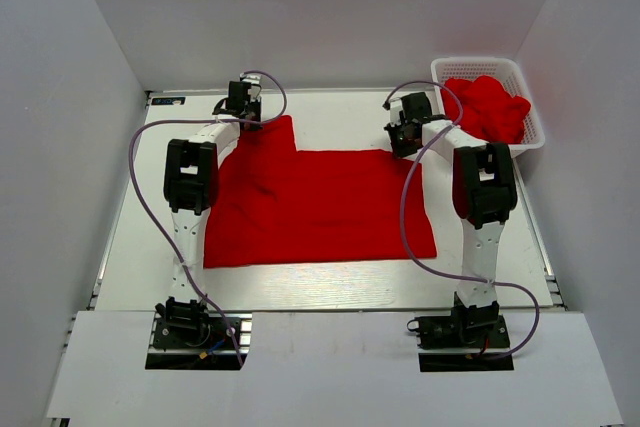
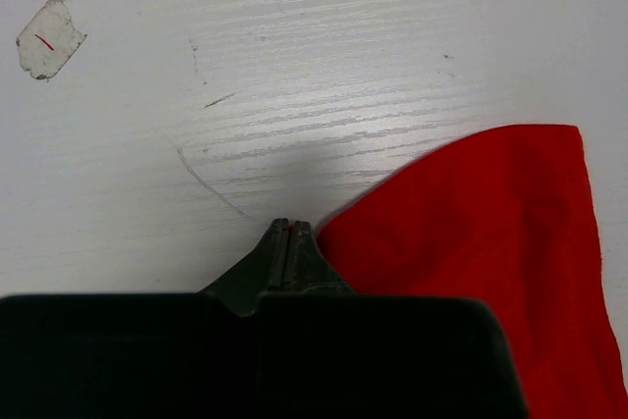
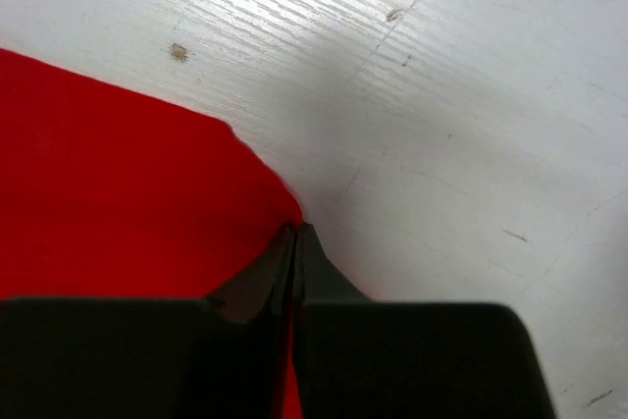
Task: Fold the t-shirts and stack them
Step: Grap the side of the flattened tshirt furthest away from the robot with both arms
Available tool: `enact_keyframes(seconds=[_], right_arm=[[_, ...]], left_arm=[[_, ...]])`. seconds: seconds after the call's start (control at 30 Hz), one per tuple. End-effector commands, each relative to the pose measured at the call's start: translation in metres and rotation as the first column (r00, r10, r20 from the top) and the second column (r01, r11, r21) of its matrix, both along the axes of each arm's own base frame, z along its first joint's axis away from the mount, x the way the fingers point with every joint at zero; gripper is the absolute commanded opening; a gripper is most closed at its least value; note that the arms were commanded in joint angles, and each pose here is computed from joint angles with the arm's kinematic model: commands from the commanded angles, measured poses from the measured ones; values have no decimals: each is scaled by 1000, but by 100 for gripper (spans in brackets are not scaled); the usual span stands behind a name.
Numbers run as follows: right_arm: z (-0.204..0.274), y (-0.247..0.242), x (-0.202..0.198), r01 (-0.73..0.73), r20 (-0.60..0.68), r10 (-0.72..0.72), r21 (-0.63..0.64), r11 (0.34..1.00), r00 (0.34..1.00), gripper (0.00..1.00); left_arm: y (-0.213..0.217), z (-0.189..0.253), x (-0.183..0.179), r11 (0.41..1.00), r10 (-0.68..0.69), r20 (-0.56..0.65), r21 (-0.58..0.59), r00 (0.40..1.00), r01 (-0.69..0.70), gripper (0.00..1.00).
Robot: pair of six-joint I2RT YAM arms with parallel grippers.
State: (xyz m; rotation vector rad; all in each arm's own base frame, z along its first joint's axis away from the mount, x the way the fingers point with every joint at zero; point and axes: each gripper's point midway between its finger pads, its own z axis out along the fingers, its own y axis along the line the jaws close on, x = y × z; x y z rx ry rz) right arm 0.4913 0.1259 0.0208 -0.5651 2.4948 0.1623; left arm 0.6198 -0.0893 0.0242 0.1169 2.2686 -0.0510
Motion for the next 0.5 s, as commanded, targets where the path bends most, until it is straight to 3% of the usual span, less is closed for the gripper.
enact_keyframes(seconds=[0.0, 0.27, 0.47], right_arm=[[-7, -11, -2, 18, -23, -18, -16, 1000, 1000, 0], [57, 9, 10, -56, 157, 46, 57, 997, 987, 0], [82, 9, -3, -94, 211, 78, 63, 994, 974, 0]], left_arm=[[5, 38, -1, 1000, 0, 30, 4, 1000, 0, 0], [-6, 81, 0, 998, -29, 105, -53, 994, 35, 0], [-7, 119, -22, 995, -41, 149, -78, 988, 53, 0]])
